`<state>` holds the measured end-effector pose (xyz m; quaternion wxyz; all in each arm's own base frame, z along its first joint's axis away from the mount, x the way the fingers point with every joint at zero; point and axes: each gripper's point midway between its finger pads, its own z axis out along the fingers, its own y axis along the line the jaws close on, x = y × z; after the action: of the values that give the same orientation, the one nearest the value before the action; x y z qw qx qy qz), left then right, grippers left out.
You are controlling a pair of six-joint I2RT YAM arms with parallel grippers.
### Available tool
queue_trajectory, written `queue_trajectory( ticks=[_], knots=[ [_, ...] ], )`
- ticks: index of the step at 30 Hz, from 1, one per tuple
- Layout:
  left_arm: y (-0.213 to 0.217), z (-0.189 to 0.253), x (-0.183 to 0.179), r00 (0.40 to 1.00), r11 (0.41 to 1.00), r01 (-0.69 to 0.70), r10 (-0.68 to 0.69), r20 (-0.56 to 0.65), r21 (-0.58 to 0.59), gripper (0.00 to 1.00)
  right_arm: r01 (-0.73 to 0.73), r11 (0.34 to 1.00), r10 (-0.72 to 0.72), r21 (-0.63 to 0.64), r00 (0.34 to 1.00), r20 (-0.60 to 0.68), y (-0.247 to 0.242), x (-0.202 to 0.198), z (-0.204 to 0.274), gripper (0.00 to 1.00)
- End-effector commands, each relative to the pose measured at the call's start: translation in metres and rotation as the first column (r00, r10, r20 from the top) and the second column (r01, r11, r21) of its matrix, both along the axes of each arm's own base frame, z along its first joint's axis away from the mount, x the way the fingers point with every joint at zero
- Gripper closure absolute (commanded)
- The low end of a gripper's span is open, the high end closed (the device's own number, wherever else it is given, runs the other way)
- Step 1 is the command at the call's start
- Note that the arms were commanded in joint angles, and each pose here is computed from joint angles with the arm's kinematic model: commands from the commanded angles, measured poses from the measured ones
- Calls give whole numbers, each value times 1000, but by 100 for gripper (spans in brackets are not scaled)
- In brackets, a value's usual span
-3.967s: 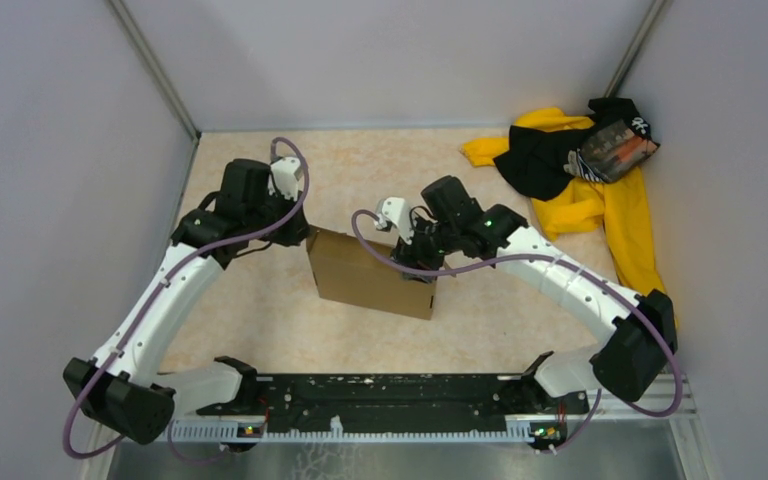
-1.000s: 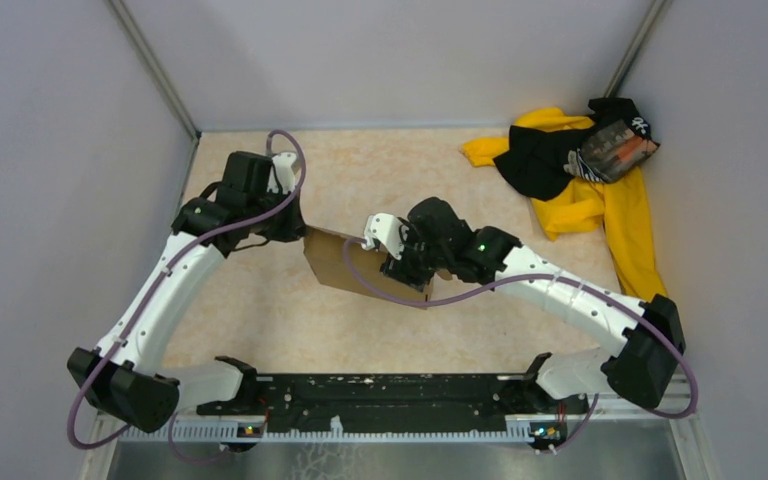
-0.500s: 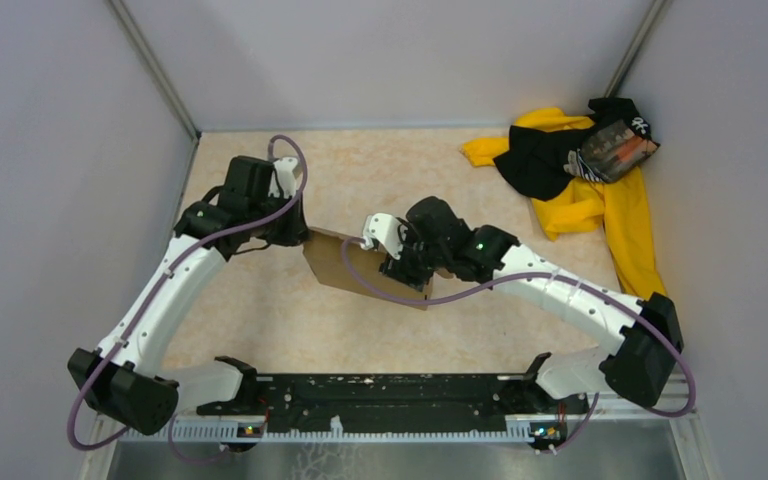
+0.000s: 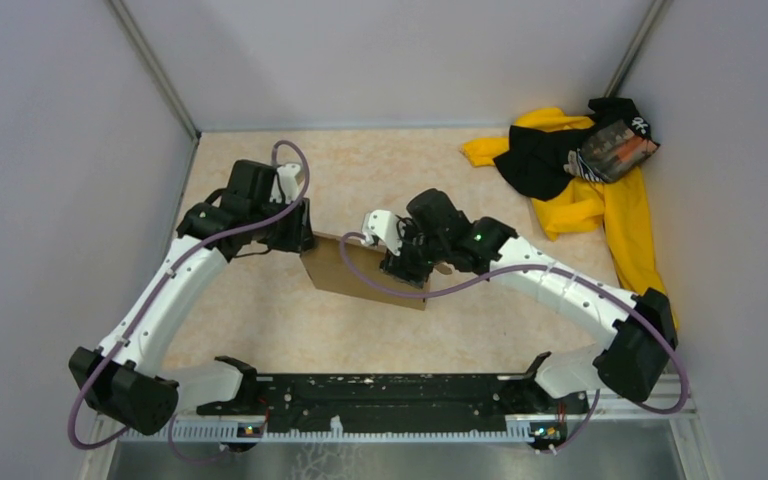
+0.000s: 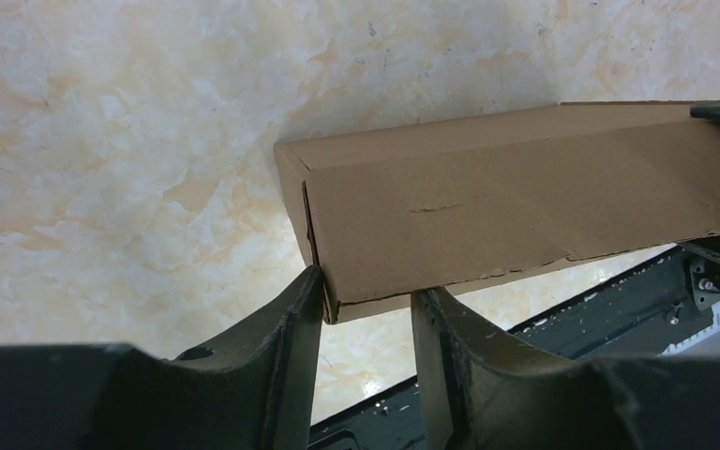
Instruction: Fold the paper box
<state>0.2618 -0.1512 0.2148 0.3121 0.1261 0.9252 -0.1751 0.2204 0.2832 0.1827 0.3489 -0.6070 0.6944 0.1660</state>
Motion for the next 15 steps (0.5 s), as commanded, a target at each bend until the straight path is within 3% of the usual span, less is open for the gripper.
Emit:
queue_trajectory(
  ticks=[1, 9, 15],
  knots=[
    [-3, 4, -7, 1000, 1000, 27, -27, 7, -15, 54, -118, 993, 114, -18, 982, -152, 0, -30, -13, 65],
    [5, 4, -11, 1000, 1000, 14, -14, 10, 17, 46, -150, 989, 145, -13, 974, -173, -2, -30, -9, 66],
    [3, 6, -17, 999, 999, 46, -46, 15, 2, 35, -157, 987, 149, -35, 973, -179, -5, -30, -16, 67]
  ],
)
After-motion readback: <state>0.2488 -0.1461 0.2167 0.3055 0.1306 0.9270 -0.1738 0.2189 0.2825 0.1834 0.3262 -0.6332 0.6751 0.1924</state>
